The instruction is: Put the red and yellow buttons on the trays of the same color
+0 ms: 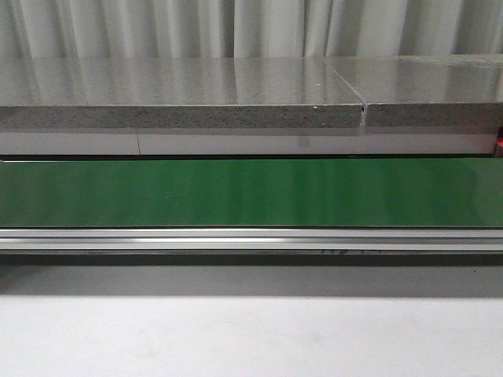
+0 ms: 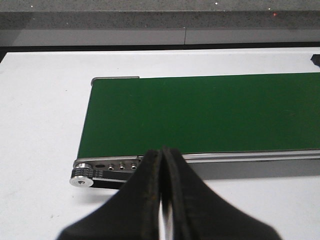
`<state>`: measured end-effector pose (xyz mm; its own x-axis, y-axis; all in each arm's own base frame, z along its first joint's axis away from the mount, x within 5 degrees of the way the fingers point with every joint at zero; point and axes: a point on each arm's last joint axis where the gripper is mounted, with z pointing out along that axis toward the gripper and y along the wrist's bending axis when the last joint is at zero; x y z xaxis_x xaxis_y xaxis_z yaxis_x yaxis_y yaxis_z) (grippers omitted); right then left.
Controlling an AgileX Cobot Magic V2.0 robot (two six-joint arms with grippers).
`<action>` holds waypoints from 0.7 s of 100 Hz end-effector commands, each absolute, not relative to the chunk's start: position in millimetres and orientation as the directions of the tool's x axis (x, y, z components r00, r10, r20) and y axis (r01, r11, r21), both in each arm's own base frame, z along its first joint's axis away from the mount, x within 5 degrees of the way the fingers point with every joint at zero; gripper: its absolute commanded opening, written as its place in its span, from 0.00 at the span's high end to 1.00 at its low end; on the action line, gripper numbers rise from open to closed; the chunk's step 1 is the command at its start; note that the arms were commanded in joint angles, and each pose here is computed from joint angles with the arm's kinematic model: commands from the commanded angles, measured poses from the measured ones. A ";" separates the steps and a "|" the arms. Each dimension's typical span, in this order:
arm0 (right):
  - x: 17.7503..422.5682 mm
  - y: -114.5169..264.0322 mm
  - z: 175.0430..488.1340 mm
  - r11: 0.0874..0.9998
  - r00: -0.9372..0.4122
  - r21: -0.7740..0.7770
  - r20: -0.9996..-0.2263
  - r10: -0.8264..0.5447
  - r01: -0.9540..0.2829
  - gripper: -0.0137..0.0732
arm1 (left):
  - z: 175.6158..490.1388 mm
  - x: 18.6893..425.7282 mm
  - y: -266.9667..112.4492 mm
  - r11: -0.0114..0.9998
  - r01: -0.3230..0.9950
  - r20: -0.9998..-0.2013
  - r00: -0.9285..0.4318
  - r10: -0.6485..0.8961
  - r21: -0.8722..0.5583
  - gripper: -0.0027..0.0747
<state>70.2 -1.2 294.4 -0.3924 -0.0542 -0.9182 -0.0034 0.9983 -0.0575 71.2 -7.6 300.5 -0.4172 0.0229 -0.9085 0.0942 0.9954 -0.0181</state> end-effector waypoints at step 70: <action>72.7 -2.1 308.8 0.997 -0.304 -0.073 -0.950 -0.068 0.007 0.92 | 314.4 73.6 -8.4 0.995 0.096 -0.942 -0.334 -0.002 -0.036 0.99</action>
<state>69.8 -1.2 293.4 -0.4033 -0.0540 -0.9135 -0.0044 0.9984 -0.0570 71.2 -7.6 300.5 -0.4172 0.0229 -0.9085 0.0942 0.9954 -0.0181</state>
